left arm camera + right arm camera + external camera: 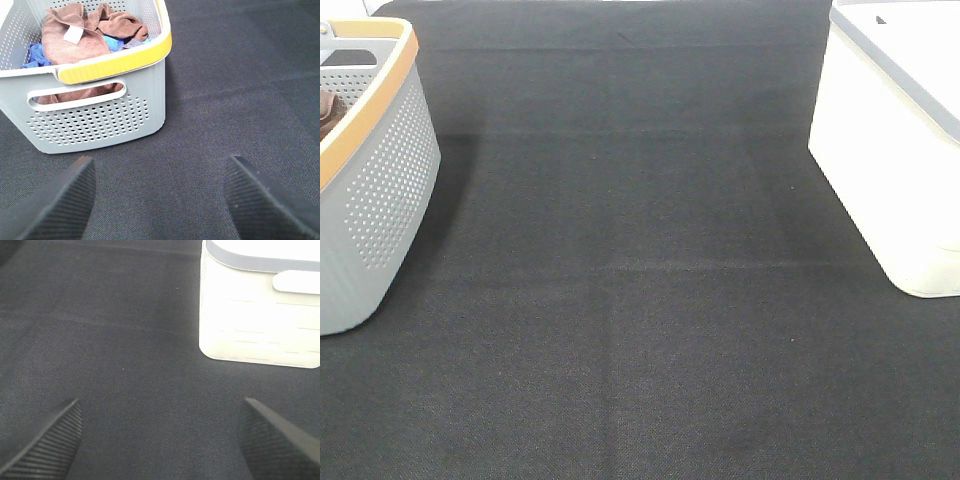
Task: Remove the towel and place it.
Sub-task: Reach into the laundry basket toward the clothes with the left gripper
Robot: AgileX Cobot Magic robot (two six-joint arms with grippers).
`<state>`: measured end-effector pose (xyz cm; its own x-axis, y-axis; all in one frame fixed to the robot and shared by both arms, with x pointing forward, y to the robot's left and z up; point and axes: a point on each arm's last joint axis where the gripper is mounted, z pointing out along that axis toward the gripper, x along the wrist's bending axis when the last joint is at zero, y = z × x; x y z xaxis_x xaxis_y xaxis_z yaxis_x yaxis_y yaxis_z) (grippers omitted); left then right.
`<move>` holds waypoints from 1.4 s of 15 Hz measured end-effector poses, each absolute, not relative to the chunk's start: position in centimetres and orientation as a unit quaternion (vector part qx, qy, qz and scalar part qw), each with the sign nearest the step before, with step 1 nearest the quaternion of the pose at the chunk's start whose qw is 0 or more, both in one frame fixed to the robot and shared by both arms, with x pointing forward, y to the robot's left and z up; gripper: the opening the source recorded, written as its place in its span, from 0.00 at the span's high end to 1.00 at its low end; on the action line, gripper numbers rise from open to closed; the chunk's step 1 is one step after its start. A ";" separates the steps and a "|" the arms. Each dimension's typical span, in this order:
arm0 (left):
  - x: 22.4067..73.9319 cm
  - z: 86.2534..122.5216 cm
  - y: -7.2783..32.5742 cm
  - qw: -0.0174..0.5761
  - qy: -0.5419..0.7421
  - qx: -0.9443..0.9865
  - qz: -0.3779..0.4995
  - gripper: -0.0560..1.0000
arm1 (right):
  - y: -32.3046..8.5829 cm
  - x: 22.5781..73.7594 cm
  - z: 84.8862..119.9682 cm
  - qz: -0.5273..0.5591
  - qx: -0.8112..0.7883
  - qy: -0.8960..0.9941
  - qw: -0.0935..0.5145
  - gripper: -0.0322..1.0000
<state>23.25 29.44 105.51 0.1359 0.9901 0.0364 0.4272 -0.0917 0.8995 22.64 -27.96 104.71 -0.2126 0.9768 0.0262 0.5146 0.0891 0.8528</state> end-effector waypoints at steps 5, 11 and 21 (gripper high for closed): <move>23.3 105.5 29.4 0.390 0.549 0.645 0.361 0.29 | -28.0 22.6 104.7 0.388 0.552 0.675 0.298 0.20; 23.3 105.5 29.4 0.390 0.549 0.645 0.361 0.29 | -28.0 22.6 104.7 0.388 0.552 0.675 0.298 0.20; 23.3 105.5 29.4 0.390 0.549 0.645 0.361 0.29 | -28.0 22.6 104.7 0.388 0.552 0.675 0.298 0.20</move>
<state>23.25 29.44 105.51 0.1359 0.9901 0.0364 0.4272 -0.0917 0.8995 22.64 -27.96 104.71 -0.2126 0.9768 0.0262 0.5146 0.0891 0.8528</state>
